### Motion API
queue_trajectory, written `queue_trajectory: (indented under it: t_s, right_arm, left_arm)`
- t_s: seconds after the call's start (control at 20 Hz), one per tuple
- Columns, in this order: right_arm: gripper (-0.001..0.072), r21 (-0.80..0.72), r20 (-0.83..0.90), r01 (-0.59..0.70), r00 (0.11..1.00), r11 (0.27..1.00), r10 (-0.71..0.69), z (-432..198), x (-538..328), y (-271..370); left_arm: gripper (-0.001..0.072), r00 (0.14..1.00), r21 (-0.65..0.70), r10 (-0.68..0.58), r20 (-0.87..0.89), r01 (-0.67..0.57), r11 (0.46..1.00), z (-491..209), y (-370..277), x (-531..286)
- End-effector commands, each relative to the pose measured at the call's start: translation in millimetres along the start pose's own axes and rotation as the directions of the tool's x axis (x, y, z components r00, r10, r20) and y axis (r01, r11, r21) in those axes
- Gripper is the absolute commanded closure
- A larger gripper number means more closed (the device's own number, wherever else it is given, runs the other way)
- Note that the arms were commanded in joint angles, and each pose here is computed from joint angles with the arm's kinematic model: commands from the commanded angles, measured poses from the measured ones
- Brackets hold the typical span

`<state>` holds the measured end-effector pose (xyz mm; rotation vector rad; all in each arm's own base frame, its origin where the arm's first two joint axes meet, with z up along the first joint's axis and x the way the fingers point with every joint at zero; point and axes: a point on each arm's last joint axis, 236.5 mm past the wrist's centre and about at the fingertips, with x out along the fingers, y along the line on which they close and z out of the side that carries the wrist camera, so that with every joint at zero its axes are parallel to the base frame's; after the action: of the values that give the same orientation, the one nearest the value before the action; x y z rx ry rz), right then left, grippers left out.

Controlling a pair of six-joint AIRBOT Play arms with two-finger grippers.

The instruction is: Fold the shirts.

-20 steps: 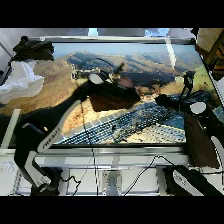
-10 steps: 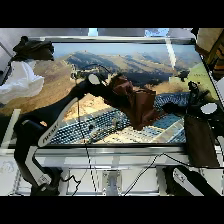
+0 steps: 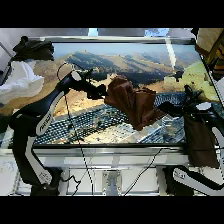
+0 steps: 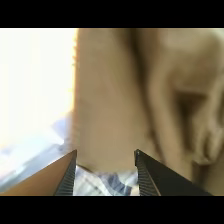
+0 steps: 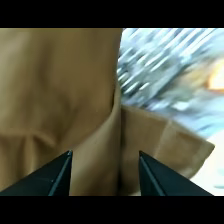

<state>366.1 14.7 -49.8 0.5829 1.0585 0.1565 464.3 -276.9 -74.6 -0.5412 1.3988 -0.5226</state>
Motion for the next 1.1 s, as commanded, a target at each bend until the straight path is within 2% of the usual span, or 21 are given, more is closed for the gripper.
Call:
queue_trajectory:
  t_s: [0.0,0.3,0.35,0.4,0.45,0.5,0.8,1.05]
  right_arm:
    - [0.0235,0.012,0.043,-0.009,0.999,1.000,0.008,15,3,0]
    - [0.0241,-0.019,0.164,0.019,0.986,1.000,-0.016,58,-11,3]
    - [0.0254,-0.022,0.194,0.029,0.981,0.999,-0.024,68,-14,2]
    - [0.0289,-0.020,0.213,0.035,0.977,0.999,-0.029,74,-16,2]
    - [0.0291,-0.020,0.219,0.035,0.975,0.999,-0.029,78,-16,2]
    - [0.0315,-0.019,0.199,0.030,0.980,0.999,-0.025,77,-11,1]
    - [0.0299,0.053,-0.025,-0.051,0.998,0.997,0.052,66,53,-13]
    - [0.0299,0.050,-0.013,-0.111,0.994,0.993,0.112,103,76,-9]
  left_arm:
    - [0.0273,0.999,-0.077,-0.051,-0.001,0.050,0.996,4,9,21]
    - [0.0282,0.995,-0.132,-0.102,-0.019,0.099,0.986,0,12,45]
    - [0.0386,0.993,-0.127,-0.117,-0.014,0.115,0.985,1,7,46]
    - [0.0608,0.991,-0.112,-0.134,-0.009,0.132,0.985,2,3,45]
    - [0.0697,0.988,-0.100,-0.157,-0.005,0.155,0.983,3,-3,44]
    - [0.0697,0.984,-0.114,-0.180,-0.002,0.179,0.977,4,-8,43]
    - [0.0697,0.971,-0.109,-0.239,-0.014,0.236,0.966,6,-30,33]
    - [0.0697,0.963,-0.103,-0.269,-0.001,0.268,0.958,13,-42,27]
